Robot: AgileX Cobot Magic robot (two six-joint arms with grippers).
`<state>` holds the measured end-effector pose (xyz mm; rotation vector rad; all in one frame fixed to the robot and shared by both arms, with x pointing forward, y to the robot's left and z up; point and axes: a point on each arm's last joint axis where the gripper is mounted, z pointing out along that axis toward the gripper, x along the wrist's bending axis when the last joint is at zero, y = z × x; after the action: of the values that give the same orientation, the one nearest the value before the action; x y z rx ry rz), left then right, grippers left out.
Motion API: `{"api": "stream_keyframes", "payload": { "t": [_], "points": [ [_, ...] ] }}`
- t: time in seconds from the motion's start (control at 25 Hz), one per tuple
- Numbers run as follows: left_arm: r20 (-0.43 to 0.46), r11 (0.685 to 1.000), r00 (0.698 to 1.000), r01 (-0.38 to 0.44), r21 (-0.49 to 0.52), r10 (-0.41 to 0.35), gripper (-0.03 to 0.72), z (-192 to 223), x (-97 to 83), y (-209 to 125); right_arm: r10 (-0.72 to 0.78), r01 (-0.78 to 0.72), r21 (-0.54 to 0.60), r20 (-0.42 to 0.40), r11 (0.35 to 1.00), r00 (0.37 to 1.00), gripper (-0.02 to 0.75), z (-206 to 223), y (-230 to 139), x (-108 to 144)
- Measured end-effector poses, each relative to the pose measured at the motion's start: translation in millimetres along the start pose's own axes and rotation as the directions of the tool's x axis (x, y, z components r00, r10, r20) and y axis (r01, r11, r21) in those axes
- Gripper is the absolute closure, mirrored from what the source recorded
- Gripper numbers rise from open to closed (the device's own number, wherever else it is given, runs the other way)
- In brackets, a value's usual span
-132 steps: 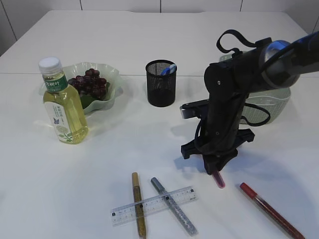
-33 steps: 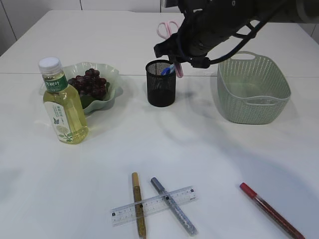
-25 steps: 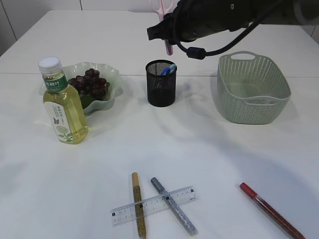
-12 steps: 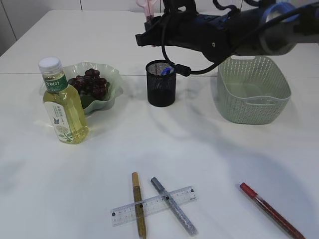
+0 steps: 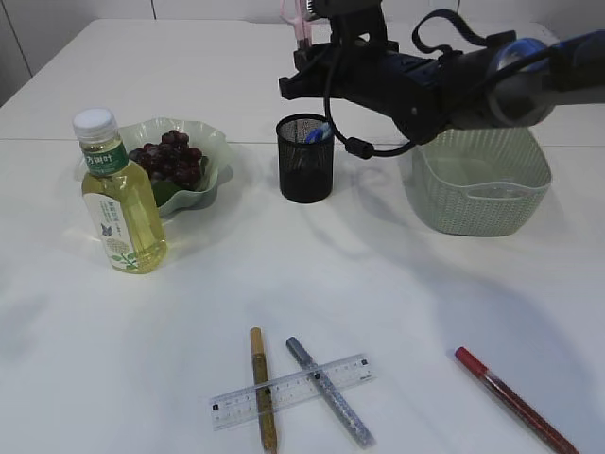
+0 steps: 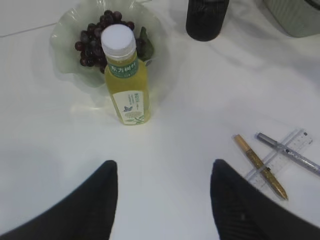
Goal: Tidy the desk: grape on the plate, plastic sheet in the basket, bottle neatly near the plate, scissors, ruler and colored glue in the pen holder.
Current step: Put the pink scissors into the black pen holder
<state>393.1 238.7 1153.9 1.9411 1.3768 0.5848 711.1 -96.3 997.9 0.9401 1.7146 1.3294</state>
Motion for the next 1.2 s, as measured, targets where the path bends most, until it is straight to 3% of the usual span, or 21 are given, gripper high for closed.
{"api": "stream_keyframes", "payload": {
  "t": [0.24, 1.2],
  "points": [
    [0.0, 1.0, 1.0, -0.002, -0.028, 0.002, 0.256, 0, 0.0, 3, 0.002, -0.002, 0.005, -0.006, 1.0, 1.0, 0.54, 8, -17, 2],
    [0.0, 1.0, 1.0, -0.002, -0.027, 0.002, 0.256, 8, -0.4, 6, 0.003, -0.003, 0.018, -0.007, 1.0, 1.0, 0.538, 10, -24, 3]
  ]
}}
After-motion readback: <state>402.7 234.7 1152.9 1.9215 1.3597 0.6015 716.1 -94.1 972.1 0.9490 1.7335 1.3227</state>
